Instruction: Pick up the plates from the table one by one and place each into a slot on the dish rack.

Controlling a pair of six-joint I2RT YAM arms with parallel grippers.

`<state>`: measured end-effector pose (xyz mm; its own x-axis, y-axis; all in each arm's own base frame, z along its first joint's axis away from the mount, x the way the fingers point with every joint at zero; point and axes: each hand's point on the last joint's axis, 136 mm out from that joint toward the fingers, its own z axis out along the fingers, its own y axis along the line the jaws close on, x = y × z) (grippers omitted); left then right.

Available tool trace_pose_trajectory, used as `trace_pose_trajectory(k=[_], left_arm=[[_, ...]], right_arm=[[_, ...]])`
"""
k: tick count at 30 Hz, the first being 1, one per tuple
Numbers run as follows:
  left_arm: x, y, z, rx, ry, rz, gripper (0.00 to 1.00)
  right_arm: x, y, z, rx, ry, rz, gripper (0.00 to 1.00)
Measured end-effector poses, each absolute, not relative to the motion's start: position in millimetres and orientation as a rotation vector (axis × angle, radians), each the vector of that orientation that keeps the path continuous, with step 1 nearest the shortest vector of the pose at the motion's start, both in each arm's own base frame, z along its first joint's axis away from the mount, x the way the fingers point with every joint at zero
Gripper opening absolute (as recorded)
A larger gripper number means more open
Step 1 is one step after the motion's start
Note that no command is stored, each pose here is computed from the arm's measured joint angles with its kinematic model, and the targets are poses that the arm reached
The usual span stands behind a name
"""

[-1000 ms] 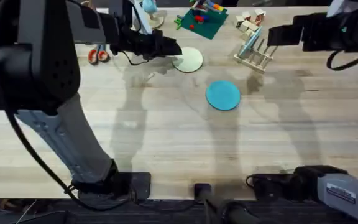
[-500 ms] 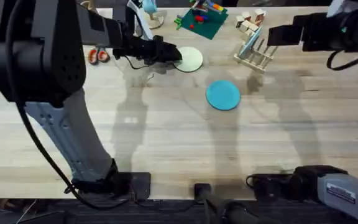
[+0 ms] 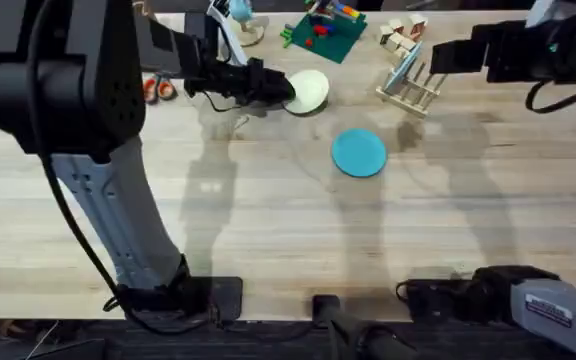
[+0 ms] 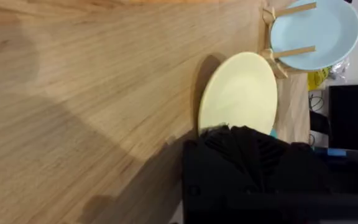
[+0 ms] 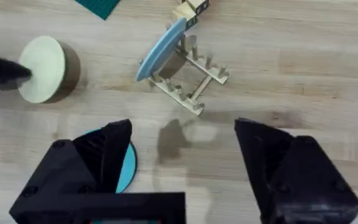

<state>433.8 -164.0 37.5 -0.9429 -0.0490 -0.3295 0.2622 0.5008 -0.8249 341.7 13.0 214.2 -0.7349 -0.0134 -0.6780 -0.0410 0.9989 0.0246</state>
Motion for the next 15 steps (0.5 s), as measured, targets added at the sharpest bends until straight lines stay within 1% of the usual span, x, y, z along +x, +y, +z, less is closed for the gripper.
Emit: trace_pose_trajectory(k=[9,15], left_arm=[[434,-164,38,0.177,2.437,-1.42,0.042],[434,-164,38,0.174,2.438,-1.42,0.043]], right_arm=[[343,15,216,-0.007,2.389,0.078,0.996],[353,38,221,-0.014,2.35,0.227,0.995]])
